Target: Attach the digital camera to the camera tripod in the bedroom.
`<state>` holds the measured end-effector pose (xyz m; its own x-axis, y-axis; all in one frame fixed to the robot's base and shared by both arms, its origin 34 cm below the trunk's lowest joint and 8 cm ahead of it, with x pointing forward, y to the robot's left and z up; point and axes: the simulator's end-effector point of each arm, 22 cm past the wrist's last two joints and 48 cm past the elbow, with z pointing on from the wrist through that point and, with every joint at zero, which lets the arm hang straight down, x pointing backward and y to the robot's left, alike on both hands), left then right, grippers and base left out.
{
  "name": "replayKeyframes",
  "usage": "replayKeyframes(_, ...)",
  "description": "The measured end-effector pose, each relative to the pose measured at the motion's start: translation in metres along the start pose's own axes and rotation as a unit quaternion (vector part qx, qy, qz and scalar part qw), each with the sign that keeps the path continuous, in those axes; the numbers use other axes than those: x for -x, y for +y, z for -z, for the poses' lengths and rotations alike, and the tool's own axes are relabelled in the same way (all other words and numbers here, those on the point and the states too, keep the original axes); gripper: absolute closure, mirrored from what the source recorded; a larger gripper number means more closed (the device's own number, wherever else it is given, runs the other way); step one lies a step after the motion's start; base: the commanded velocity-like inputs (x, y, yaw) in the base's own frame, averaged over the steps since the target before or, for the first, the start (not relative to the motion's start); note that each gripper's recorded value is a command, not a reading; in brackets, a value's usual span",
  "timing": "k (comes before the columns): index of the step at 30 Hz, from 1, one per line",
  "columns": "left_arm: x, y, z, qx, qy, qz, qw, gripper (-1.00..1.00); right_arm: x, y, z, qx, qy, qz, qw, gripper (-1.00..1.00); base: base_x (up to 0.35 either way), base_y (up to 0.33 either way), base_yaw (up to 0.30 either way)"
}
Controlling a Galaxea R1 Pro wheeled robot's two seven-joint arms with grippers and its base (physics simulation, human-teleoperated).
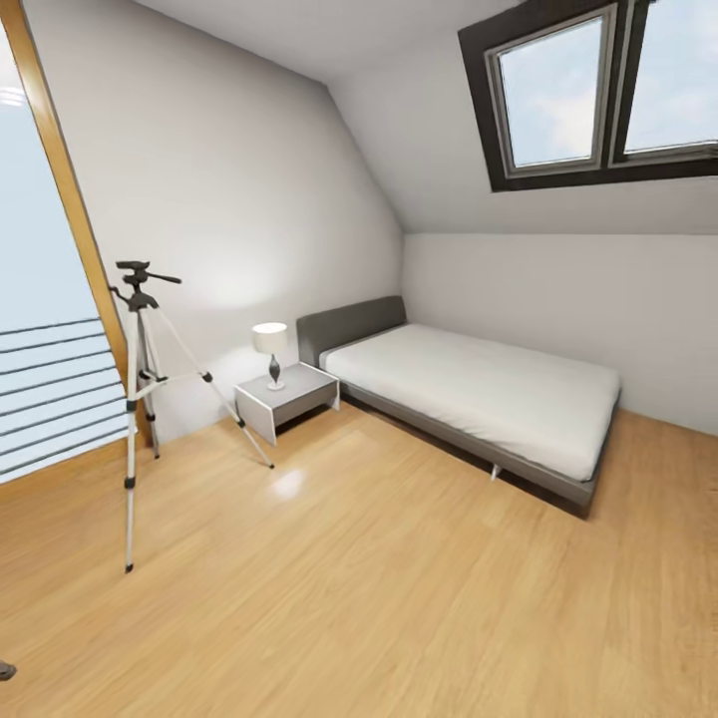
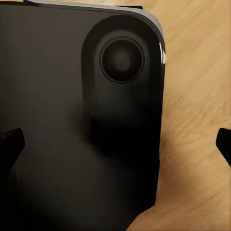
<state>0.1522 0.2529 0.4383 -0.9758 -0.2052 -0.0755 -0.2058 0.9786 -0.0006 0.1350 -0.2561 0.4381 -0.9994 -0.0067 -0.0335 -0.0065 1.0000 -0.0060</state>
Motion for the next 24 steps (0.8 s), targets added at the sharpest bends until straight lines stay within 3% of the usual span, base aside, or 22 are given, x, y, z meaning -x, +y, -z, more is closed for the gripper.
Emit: replayKeyframes(24,0.0,0.0,0.0,0.0,0.0,0.001,1.0,-1.0,0.0,-0.0007,0.0,0.0,0.0,0.0,1.0,-1.0,0.013,0.024,-0.245)
